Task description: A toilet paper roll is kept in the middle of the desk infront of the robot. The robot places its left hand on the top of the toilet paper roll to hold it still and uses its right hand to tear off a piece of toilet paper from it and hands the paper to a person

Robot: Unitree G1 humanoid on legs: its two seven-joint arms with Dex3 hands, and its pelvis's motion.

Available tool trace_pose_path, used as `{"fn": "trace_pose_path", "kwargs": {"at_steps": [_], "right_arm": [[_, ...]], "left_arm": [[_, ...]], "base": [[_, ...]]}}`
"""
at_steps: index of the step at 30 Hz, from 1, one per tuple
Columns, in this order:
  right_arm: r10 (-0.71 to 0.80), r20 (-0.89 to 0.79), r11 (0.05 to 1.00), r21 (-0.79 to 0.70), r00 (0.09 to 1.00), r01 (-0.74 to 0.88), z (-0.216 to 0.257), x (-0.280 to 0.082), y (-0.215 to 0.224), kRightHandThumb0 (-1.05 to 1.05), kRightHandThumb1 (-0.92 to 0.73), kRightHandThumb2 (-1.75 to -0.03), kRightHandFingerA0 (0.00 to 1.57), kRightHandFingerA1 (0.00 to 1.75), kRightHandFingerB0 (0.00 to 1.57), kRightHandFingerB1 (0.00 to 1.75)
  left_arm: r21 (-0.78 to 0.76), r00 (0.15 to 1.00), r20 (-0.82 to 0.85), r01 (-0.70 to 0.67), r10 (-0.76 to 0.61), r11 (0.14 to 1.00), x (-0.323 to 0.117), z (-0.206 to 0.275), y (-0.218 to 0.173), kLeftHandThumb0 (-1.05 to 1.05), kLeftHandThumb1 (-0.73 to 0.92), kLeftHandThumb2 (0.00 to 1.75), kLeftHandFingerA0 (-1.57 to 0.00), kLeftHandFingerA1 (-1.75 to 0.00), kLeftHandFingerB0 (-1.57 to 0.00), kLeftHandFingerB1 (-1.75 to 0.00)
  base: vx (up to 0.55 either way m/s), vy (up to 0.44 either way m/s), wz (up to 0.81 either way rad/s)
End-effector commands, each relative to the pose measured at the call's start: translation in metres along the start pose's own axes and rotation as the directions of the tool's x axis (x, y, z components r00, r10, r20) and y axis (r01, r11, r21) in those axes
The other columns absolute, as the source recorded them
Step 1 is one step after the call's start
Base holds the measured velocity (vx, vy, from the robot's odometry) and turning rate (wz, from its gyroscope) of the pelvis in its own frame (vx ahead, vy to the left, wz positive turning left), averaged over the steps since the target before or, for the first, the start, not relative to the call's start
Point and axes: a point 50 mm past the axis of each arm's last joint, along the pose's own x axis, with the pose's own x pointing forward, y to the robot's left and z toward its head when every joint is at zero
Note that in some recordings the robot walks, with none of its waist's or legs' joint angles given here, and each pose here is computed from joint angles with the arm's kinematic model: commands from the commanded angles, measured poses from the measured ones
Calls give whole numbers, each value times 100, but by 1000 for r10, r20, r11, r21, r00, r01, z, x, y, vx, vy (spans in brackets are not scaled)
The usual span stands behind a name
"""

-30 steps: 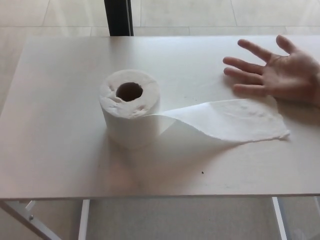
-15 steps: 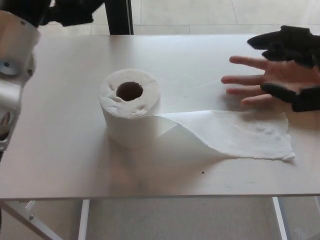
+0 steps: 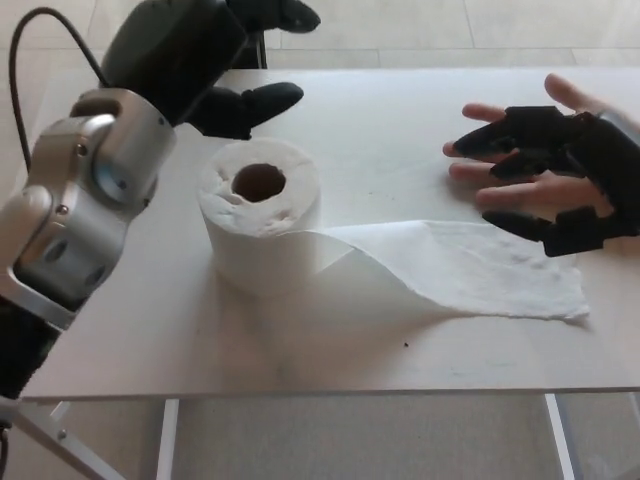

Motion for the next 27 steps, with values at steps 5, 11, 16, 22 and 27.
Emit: {"fn": "trace_pose_path", "kwargs": {"at_steps": [5,11,16,22,27], "right_arm": [[-11,-89,999,-46,996,7,-12,-2,14,-46,-60,-59,54,56,57,46],[55,-145,997,-43,988,-62,-17,-1,19,-46,-61,-58,51,58,56,46],[91,-236,994,-33,968,-102,-27,-1,27,-46,-59,-57,49,59,55,47],[73,-312,985,-126,947,-118,-36,5,31,-48,-57,-57,41,53,52,45],[78,-425,952,-238,902,-195,-39,10,38,-61,-44,-81,12,55,26,48]], "left_arm": [[213,999,-16,39,-37,976,-18,-20,-48,-51,72,62,-52,-54,-55,-47],[208,998,-25,67,-64,976,-24,-26,-63,-52,73,62,-51,-55,-57,-47],[220,999,-34,45,-39,974,-31,-32,-73,-49,74,63,-54,-53,-60,-47],[194,997,-53,-37,48,980,-27,-35,-72,-45,71,62,-58,-51,-61,-47],[191,996,-47,-60,70,980,-22,-33,-71,-47,74,63,-57,-52,-62,-47]], "base": [[0,0,0],[0,0,0],[0,0,0],[0,0,0],[0,0,0]]}}
